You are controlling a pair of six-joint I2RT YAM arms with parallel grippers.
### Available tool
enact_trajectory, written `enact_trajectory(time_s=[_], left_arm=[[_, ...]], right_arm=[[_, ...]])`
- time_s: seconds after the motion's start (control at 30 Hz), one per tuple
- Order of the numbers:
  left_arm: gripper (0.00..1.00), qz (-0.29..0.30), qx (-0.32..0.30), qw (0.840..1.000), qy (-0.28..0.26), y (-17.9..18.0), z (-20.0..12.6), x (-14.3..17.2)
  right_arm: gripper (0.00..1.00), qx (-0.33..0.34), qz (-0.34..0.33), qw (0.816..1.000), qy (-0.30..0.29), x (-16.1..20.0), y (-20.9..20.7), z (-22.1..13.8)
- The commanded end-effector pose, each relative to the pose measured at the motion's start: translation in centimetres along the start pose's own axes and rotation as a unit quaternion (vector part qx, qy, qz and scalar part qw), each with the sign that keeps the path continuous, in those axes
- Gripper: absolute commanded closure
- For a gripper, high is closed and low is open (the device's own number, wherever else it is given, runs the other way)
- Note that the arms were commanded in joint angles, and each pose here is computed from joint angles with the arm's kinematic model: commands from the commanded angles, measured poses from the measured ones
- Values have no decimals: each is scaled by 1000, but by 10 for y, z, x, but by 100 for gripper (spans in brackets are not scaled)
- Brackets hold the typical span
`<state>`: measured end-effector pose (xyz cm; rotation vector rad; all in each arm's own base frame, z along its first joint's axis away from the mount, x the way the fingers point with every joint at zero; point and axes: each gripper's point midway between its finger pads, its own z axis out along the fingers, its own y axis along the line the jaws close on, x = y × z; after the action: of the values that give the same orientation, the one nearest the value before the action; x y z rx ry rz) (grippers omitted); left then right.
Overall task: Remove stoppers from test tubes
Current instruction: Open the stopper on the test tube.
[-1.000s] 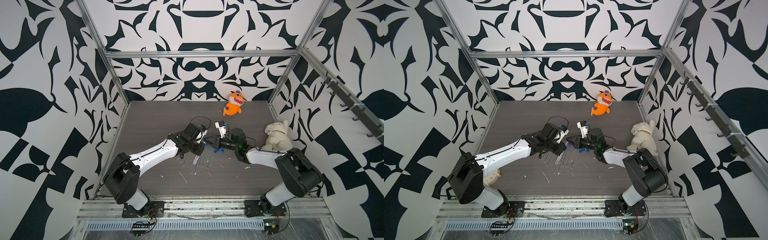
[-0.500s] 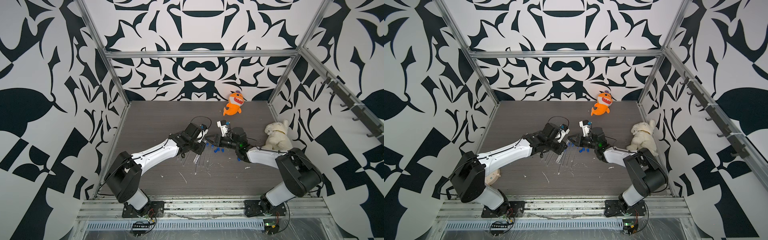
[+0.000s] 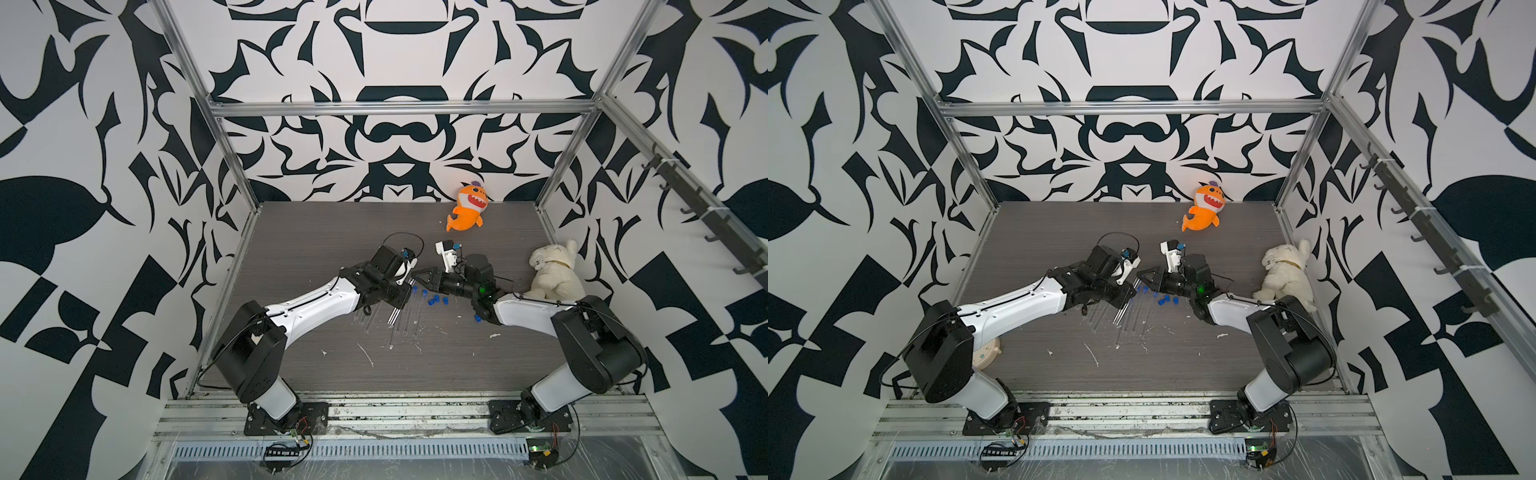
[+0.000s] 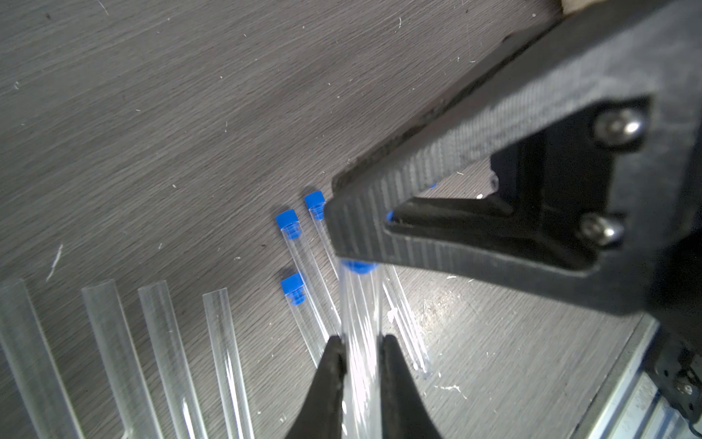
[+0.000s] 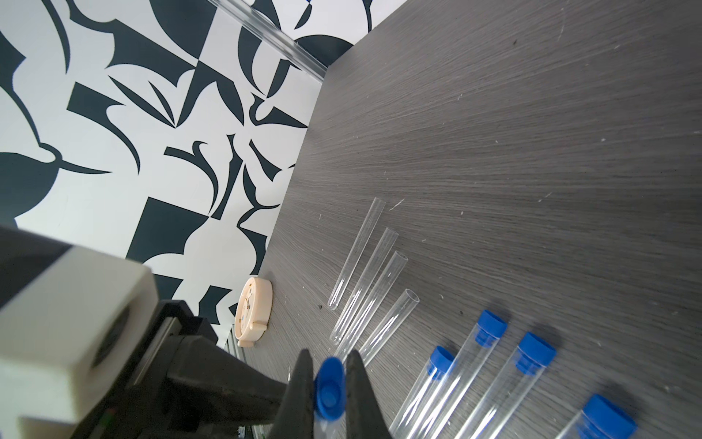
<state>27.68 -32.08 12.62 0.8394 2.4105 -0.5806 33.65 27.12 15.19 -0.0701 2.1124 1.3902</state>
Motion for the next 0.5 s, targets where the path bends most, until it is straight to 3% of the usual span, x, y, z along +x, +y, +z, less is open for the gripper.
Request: enact_trajectory(time_s=[0.0, 0.47], left_arm=[[100, 0, -1, 997, 83, 1, 7, 42], [100, 0, -5, 996, 89, 3, 7, 46]], right_arm=[[100, -31, -56, 991, -115, -73, 41, -17], [100, -2, -72, 990, -124, -86, 41, -22]])
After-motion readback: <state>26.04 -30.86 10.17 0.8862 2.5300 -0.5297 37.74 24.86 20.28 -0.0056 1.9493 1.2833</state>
